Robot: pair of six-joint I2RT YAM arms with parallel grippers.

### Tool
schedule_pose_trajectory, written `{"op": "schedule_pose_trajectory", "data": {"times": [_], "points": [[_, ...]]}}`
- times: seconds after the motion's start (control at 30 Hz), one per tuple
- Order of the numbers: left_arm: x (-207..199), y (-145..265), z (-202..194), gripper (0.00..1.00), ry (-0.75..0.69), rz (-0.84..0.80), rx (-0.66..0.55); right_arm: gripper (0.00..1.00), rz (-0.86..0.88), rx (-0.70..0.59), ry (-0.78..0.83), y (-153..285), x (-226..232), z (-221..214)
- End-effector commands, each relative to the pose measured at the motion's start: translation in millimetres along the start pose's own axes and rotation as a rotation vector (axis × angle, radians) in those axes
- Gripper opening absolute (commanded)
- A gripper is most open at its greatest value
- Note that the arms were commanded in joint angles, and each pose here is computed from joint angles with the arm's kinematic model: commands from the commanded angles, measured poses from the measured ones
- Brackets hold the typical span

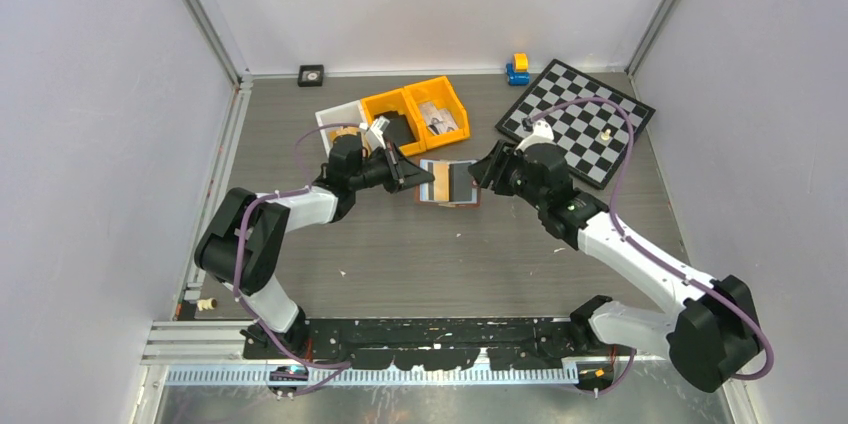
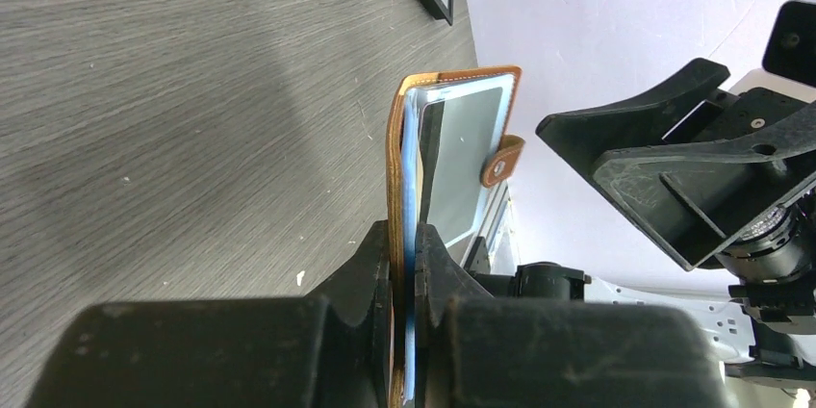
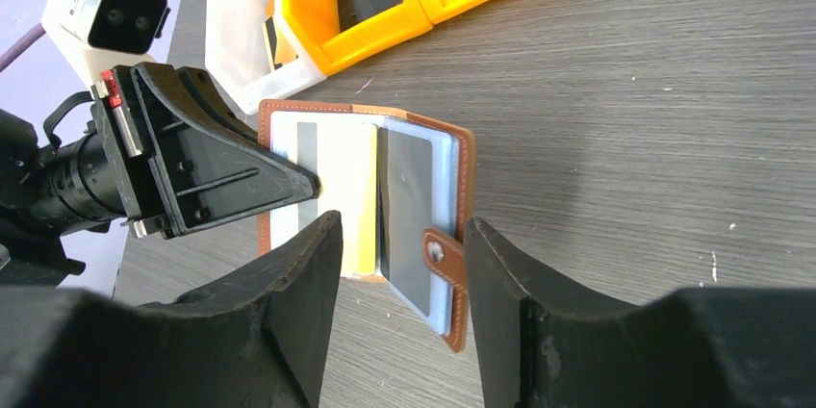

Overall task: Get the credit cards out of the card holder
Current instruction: Remove the credit card from the card holder.

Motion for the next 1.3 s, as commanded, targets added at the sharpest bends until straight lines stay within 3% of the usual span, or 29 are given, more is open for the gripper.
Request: {"op": "schedule_pose_trajectory", "data": {"times": [0.0, 0.17, 0.3, 0.43, 1.27], "points": [[-7, 3, 4, 0.00, -0.024, -0.030, -0.018, 0.52, -0.006, -0.091, 0.036, 8, 2, 10], [-9, 5, 4, 0.00, -0.028, -0.030, -0.022, 0.41, 0.097, -0.073, 0.038, 8, 12, 8], [-13, 5, 4, 0.00, -0.019, -0.057, -0.021, 0.31, 0.271, 0.092, 0.008, -14, 30, -3], [-18, 6, 4, 0.00, -0.005, -0.095, -0.023, 0.29, 0.314, 0.198, -0.064, -36, 25, -16], [-58, 22, 8, 0.00, 0.016, -0.344, -0.040, 0.23, 0.568, 0.199, -0.339, -45, 9, -7]]}}
Point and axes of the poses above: each gripper's point midway between its finger pads, its own y axis back along the fingers, its own x axis along the line the jaws close on, z = x × y, the point moved 9 cm from there along y, back along the fingers, and after that the axes turned 3 degrees about y, right-handed, at the moved point
